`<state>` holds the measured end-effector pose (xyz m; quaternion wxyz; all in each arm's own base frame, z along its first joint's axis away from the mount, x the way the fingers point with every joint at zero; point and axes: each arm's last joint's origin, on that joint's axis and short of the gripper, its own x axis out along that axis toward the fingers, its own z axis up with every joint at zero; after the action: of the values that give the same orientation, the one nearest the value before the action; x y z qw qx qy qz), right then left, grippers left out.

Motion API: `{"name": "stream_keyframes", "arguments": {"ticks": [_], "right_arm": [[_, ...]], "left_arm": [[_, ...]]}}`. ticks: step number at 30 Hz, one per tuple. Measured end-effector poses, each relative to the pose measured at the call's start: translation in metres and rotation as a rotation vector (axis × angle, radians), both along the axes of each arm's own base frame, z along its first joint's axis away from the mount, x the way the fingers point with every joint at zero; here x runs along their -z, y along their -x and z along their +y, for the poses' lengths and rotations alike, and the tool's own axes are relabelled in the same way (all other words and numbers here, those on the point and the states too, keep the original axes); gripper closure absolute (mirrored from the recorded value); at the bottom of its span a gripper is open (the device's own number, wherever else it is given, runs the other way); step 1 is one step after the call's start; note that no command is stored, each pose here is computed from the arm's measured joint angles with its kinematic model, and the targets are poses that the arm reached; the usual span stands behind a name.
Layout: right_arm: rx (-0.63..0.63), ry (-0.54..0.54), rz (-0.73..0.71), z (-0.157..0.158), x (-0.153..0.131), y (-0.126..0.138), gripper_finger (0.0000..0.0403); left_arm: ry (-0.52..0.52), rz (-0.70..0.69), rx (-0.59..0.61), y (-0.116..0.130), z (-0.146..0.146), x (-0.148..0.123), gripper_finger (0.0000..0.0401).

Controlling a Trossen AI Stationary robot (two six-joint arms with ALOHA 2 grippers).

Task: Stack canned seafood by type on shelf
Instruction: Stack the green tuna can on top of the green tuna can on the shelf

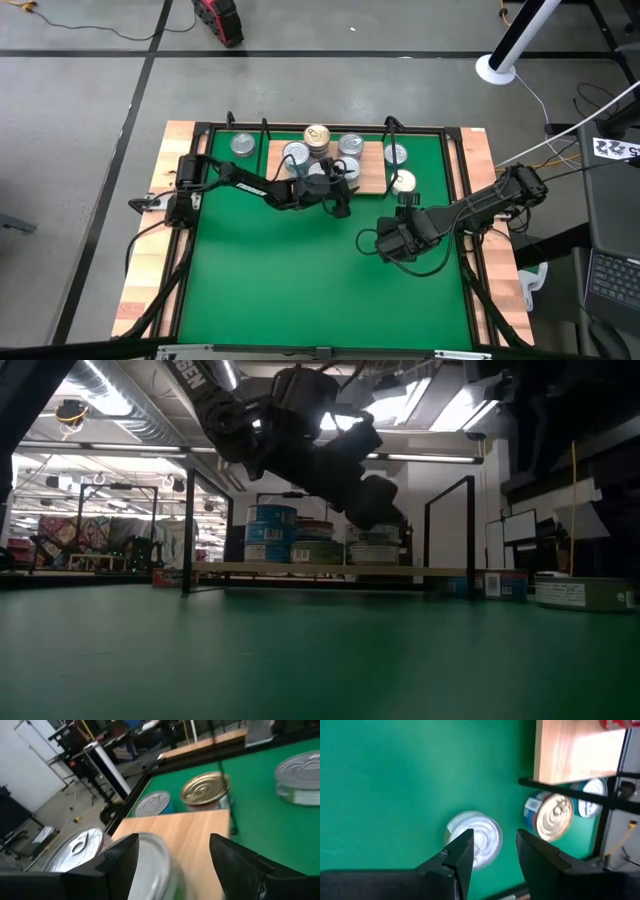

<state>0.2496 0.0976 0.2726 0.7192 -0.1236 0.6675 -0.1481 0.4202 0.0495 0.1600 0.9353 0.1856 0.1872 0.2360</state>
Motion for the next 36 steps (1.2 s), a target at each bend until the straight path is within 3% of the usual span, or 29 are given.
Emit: {"name": "stream_keyframes", "arguments": {"ticks": [3,7,15,25,36], "right_arm": [[0.001,-0.005,0.017,0.0,0.0,0.002,0.0256],[-0.002,-0.102,-0.012,-0.004,0.007,0.014,0.0256],[0.087,-0.273,-0.221,-0.016,0.044,0.048,0.0256],[0.149,-0.255,-0.186,-0.023,0.088,0.062,0.0256],[0.177,-0.25,-0.18,-0.026,0.108,0.071,0.0256]], "left_arm": [[-0.005,-0.025,0.026,-0.002,-0.011,-0.002,0.0162],[0.008,-0.018,0.068,-0.003,-0.03,-0.001,0.0162],[0.065,-0.041,0.154,-0.002,-0.073,-0.001,0.0162],[0.109,-0.015,0.203,0.001,-0.1,0.003,0.0162],[0.162,0.022,0.181,0.003,-0.101,0.009,0.0162]]}}
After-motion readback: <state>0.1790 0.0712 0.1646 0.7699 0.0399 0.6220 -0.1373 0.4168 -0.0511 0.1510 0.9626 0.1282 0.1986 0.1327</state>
